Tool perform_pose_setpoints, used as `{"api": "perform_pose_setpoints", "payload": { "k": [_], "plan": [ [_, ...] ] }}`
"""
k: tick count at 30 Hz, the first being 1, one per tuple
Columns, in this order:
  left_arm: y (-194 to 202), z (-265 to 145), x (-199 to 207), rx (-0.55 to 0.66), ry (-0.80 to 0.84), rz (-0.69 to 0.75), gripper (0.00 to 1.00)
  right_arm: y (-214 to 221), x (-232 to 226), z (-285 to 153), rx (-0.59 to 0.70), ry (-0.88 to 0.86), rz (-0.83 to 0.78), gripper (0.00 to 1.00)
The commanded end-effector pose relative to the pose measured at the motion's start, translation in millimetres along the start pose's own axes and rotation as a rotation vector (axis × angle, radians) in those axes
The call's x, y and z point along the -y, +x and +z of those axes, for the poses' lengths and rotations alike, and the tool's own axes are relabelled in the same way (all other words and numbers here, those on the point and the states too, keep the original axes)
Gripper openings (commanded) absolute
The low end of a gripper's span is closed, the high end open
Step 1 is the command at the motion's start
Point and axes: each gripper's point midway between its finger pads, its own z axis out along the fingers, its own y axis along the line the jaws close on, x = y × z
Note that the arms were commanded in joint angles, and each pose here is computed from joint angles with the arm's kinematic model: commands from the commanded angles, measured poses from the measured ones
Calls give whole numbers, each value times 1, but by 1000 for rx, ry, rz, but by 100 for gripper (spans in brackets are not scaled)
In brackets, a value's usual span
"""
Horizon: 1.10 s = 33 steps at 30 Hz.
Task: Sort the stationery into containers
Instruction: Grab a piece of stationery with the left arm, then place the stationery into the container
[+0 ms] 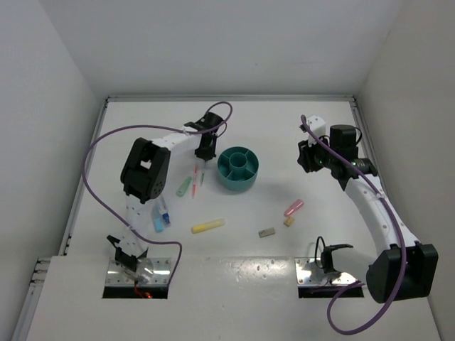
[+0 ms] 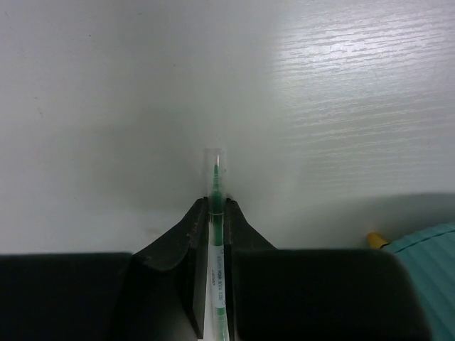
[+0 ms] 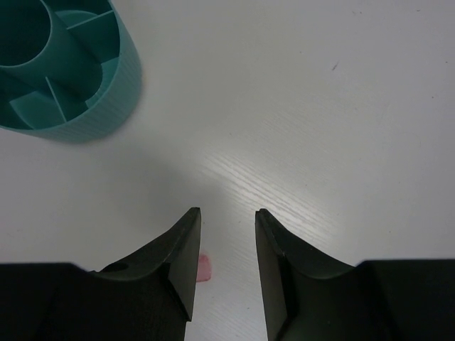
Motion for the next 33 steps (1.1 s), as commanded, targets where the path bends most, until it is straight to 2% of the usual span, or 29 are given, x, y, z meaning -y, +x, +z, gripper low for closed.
{"api": "perform_pose_setpoints", "payload": {
  "k": [1, 4, 7, 10, 12, 13, 15, 16, 18, 19, 22, 25, 26, 30, 33],
  "plan": [
    [4, -2, -21, -48, -27, -38, 6, -28, 7, -8, 85, 31, -17, 37],
    [-23, -25, -37, 25, -31, -95, 2, -28, 7, -8, 85, 31, -17, 37],
    [-59, -63, -46, 146, 32, -152, 0, -28, 7, -8, 85, 31, -17, 37],
    [-94, -111, -45, 298, 135, -188, 0, -28, 7, -8, 85, 31, -17, 37],
    [-101, -132, -43, 355, 206, -195, 0, -28, 7, -8, 85, 31, -17, 37],
    [-118, -163, -40, 450, 255, -208, 0, -28, 7, -8, 85, 31, -17, 37],
    [-118, -183, -29, 490, 365, -200, 0, -26, 7, -6, 77, 28, -15, 37],
    [-133, -212, -22, 582, 443, -197, 0, -26, 7, -6, 77, 28, -15, 37],
    [-122, -226, 2, 593, 606, -170, 0, -26, 7, -6, 77, 28, -15, 37],
    [-132, -244, 10, 674, 688, -163, 0, -26, 7, -6, 77, 28, -15, 37],
    [-117, -258, 29, 715, 850, -117, 0, -26, 5, -6, 80, 19, -15, 37],
    [-117, -272, 39, 819, 928, -68, 0, -27, 4, -6, 82, 10, -15, 37],
    [-125, -283, 39, 894, 950, -58, 0, -27, 4, -6, 82, 10, -15, 37],
    [-128, -298, 44, 1022, 979, -30, 0, -25, 2, -4, 77, -3, -13, 37],
    [-138, -295, 52, 1048, 964, -1, 0, -25, 2, -4, 77, -3, -13, 37]
  ]
}}
